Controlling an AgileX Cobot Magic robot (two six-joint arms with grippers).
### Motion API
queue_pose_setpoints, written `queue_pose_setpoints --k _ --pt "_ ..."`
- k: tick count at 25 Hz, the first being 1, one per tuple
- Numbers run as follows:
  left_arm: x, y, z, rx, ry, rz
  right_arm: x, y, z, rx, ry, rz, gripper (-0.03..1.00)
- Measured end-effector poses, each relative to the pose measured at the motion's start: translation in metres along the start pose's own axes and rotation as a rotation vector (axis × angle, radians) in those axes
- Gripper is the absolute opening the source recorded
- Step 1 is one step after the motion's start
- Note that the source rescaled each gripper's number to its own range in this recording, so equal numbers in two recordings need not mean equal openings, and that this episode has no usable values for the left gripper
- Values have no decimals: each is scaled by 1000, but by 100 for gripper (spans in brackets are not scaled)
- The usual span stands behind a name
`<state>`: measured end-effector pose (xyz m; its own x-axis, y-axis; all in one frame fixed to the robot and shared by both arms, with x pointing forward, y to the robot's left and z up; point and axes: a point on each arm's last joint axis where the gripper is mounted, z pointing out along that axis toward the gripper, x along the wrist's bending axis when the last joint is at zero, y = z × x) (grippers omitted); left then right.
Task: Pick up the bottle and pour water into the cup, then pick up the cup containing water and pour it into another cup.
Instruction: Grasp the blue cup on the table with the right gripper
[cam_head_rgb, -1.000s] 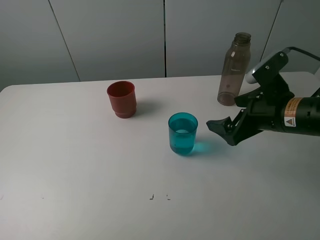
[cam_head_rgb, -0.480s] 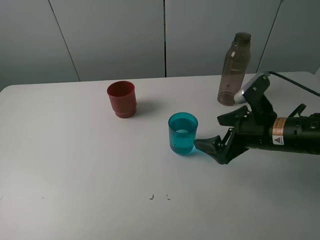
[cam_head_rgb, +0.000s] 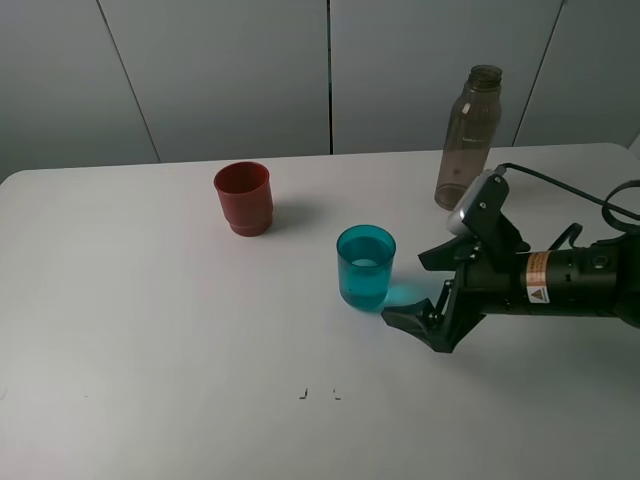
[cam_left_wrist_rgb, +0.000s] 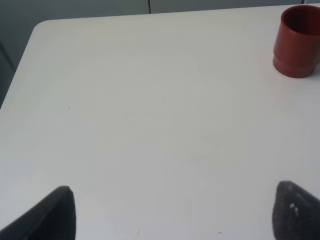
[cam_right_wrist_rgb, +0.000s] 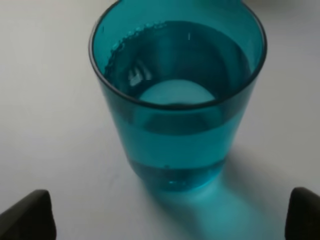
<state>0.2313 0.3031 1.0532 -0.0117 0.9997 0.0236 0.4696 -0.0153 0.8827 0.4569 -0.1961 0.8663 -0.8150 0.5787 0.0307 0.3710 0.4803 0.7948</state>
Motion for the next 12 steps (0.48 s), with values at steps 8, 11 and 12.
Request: queue_pose_setpoints --k 8,11,12 --pt "0 0 0 0 0 0 -10 13 8 -36 -4 -46 100" --pt "0 0 0 0 0 0 -10 13 8 -36 -3 -47 100" --pt "0 0 0 0 0 0 -10 13 8 -36 -3 -47 100"
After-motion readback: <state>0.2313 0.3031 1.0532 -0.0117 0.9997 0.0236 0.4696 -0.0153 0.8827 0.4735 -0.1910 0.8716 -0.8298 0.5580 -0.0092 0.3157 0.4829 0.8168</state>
